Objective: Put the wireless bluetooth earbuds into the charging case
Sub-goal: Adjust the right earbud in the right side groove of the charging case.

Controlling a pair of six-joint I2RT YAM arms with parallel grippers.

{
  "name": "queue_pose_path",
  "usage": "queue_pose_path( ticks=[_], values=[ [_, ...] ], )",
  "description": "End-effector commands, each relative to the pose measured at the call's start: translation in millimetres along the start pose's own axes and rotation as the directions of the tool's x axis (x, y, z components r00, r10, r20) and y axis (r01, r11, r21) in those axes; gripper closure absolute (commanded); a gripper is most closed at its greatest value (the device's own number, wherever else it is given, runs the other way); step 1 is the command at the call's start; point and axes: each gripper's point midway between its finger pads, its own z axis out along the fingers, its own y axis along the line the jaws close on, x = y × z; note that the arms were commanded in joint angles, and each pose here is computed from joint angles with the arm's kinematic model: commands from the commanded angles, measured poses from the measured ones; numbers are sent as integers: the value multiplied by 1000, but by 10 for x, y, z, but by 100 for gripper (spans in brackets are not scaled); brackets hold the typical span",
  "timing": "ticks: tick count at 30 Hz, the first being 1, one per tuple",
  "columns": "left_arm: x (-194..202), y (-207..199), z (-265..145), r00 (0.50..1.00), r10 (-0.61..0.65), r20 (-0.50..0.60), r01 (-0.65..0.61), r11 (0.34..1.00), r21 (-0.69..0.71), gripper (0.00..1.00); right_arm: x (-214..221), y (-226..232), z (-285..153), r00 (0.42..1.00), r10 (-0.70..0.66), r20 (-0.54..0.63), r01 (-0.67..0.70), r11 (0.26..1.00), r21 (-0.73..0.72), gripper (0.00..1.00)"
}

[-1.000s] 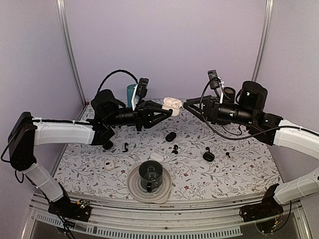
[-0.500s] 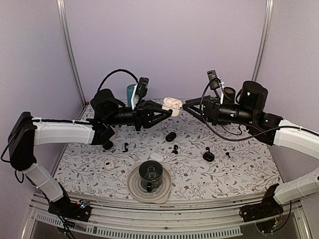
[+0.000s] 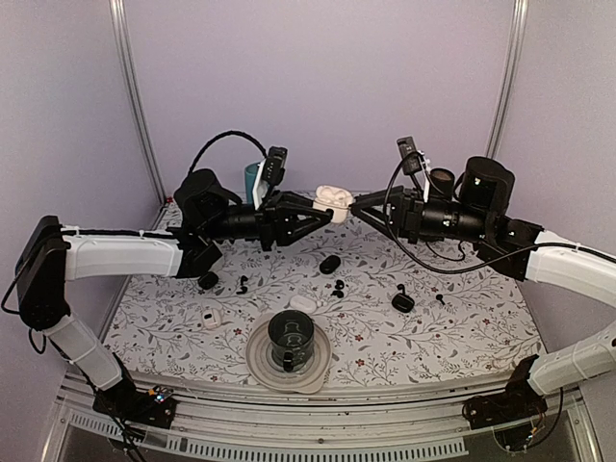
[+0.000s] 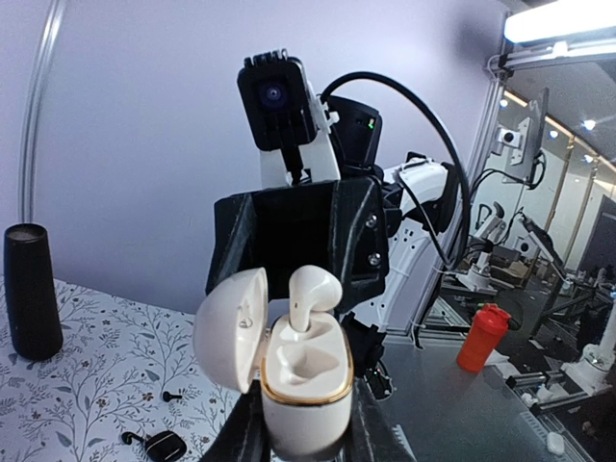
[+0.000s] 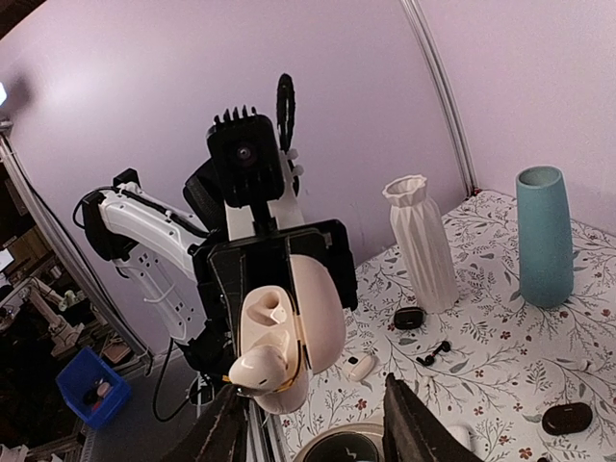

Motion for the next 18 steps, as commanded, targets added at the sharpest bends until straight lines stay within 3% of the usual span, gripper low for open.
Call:
queue_pose_path(
  ticks=[1, 18],
  values=[
    [-103, -39, 49, 999, 43, 12, -43, 999, 21, 100, -45, 67, 52, 1000, -5, 10, 5, 999, -35, 52],
    [-94, 4, 79, 999, 47, 6, -47, 999, -7, 100, -175, 83, 37, 999, -29, 31, 28, 999, 32, 57]
  ],
)
